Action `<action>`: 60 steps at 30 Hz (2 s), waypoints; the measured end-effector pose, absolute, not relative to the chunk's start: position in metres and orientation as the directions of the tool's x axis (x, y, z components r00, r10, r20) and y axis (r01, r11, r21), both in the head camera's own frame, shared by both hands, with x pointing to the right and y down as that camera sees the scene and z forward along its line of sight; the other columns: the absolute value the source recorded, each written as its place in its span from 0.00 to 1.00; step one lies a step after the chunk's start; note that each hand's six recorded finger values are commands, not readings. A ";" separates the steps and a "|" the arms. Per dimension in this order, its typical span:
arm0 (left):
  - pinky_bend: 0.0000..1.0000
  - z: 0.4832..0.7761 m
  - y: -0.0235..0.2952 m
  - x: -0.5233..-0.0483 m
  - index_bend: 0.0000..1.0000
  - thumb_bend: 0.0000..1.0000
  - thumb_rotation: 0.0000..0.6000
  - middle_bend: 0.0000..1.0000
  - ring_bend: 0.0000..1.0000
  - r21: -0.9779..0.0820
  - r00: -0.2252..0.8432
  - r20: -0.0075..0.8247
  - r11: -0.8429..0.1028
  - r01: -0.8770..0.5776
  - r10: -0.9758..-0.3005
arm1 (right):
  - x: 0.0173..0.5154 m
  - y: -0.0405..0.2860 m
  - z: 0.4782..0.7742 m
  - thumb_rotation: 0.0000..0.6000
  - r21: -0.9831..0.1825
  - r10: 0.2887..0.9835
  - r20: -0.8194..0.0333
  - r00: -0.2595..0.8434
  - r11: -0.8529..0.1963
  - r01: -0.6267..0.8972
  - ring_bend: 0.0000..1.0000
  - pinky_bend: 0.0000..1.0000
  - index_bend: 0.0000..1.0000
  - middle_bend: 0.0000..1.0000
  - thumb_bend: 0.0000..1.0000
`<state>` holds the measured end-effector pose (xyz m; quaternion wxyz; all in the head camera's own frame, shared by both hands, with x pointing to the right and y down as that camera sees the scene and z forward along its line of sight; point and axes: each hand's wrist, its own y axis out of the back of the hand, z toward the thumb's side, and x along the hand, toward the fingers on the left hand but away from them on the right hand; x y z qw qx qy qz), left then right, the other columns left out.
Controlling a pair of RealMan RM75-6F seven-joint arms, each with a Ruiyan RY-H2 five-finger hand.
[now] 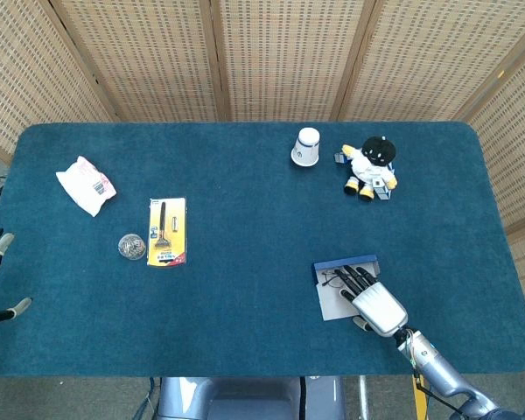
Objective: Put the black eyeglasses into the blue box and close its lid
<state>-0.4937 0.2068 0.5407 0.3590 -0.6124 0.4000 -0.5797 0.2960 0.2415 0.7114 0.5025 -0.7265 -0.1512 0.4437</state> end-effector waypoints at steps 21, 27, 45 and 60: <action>0.00 0.541 0.207 -0.494 0.00 0.00 1.00 0.00 0.00 -0.903 0.007 0.424 -0.423 -0.074 -0.906 | 0.294 0.203 0.711 1.00 -0.904 0.775 -0.418 0.474 -0.405 -0.134 0.00 0.20 0.43 0.13 0.42; 0.00 0.542 0.207 -0.494 0.00 0.00 1.00 0.00 0.00 -0.902 0.007 0.426 -0.425 -0.074 -0.905 | 0.293 0.198 0.719 1.00 -0.895 0.776 -0.440 0.453 -0.421 -0.149 0.00 0.20 0.46 0.13 0.41; 0.00 0.541 0.206 -0.494 0.00 0.00 1.00 0.00 0.00 -0.902 0.007 0.426 -0.425 -0.080 -0.905 | 0.298 0.196 0.721 1.00 -0.894 0.767 -0.446 0.462 -0.407 -0.188 0.00 0.20 0.68 0.15 0.57; 0.00 0.538 0.207 -0.495 0.00 0.00 1.00 0.00 0.00 -0.903 0.013 0.421 -0.421 -0.090 -0.907 | 0.293 0.197 0.667 1.00 -0.933 0.723 -0.360 0.590 -0.275 -0.232 0.00 0.20 0.69 0.15 0.57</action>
